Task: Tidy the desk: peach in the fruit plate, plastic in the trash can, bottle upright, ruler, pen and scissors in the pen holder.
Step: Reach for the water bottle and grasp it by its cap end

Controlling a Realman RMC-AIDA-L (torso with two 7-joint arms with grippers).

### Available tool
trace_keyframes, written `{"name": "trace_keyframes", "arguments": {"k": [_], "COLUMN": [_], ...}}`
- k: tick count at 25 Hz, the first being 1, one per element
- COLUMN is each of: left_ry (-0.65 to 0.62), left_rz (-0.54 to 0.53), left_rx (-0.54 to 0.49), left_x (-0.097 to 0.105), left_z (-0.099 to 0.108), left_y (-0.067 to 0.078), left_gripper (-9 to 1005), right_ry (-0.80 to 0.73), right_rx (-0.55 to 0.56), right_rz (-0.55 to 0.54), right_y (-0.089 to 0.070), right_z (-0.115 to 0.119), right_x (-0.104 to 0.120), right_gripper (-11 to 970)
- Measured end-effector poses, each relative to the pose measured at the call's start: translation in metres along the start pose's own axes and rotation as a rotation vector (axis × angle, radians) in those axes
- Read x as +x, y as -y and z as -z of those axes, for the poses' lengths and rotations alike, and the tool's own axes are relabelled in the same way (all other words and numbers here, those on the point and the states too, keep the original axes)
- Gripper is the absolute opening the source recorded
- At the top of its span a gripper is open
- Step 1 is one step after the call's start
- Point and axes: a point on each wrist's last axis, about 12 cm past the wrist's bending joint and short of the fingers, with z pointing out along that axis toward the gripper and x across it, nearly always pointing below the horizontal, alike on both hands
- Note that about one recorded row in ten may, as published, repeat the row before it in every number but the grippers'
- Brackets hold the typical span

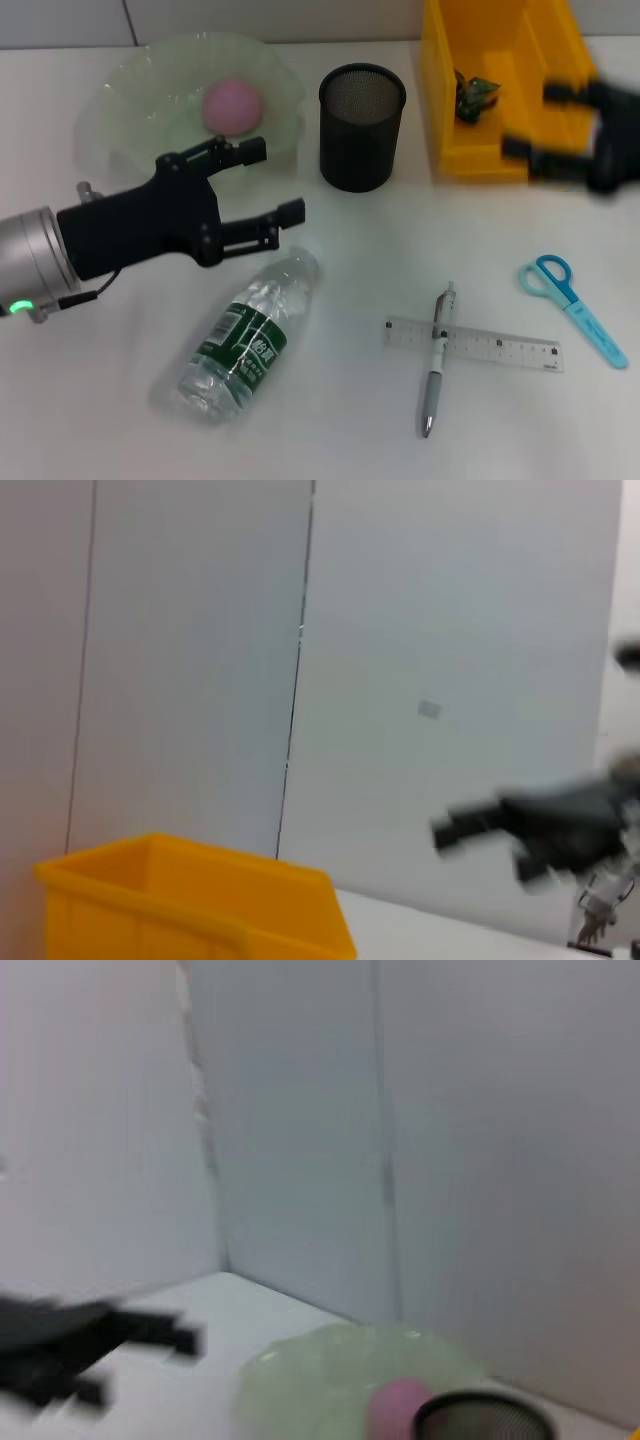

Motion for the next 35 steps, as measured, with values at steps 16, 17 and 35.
{"name": "trace_keyframes", "arguments": {"k": [16,17,35], "left_ry": [-0.555,-0.555,-0.802], "left_rz": [0.149,0.149,0.132], "left_rx": [-0.175,-0.175,-0.337], "left_x": [-0.057,-0.057,-0.05], "left_z": [-0.073,-0.073,-0.118], "left_y": [0.029,0.029,0.029], "left_gripper": [828,827,823], "right_ry": [0.139,0.139,0.147], "right_rx": [0.025,0.025,-0.003], "right_rz": [-0.125,-0.125,-0.108], "right_y": [-0.015,-0.015,-0.013], "right_z": [0.059,0.059,0.047], "right_x": [0.102,0.102,0.1], "right_gripper": [829,829,828]}}
